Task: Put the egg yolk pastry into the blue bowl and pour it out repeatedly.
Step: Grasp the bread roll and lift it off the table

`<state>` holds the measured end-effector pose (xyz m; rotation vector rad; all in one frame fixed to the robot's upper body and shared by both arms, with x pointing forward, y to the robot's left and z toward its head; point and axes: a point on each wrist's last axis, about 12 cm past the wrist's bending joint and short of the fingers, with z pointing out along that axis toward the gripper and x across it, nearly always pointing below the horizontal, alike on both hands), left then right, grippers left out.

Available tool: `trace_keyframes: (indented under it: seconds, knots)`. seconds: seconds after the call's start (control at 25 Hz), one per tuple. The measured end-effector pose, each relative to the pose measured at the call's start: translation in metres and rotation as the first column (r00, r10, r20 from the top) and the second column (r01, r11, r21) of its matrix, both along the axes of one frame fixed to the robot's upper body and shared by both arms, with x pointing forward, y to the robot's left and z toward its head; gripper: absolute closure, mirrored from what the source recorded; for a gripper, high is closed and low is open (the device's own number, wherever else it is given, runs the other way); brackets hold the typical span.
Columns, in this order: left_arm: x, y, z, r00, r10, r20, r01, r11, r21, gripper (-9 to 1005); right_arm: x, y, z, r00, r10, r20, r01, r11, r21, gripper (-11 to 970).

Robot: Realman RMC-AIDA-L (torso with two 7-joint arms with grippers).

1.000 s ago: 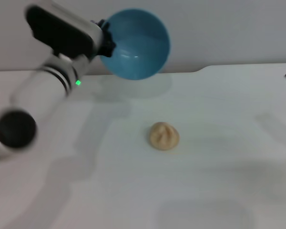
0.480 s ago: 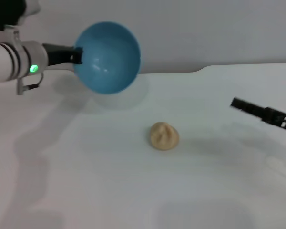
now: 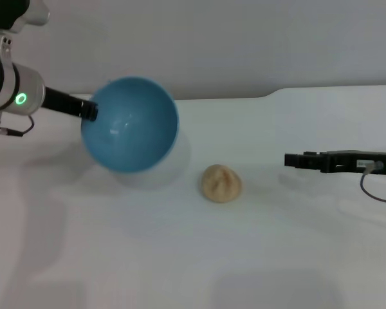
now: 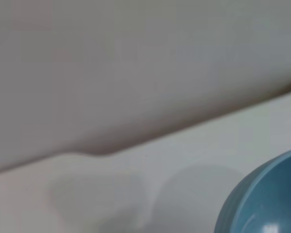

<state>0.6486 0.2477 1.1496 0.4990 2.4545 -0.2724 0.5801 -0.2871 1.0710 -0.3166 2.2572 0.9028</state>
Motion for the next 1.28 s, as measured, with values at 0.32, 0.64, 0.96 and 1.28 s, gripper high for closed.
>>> trace_keyframes:
  seconds: [0.32,0.64,0.96,1.28]
  knots:
    - [-0.015,-0.008,0.011,0.991,-0.026,-0.128,0.032,0.998,0.047,989,0.027,0.043,0.027,0.99,0.144,-0.008,-0.142,0.966,-0.215,367]
    - [-0.02,-0.008,0.012,0.985,-0.005,-0.172,0.011,0.999,0.036,983,0.035,0.067,0.021,0.978,0.205,-0.046,-0.209,0.924,-0.322,382]
    - [-0.022,-0.01,0.016,0.98,-0.014,-0.197,0.028,0.997,0.067,984,0.034,0.079,0.013,0.974,0.223,-0.04,-0.223,0.908,-0.354,397]
    - [-0.024,-0.023,0.018,0.979,-0.036,-0.199,0.066,0.987,0.145,984,0.034,0.101,0.008,0.968,0.249,0.016,-0.226,0.903,-0.365,412]
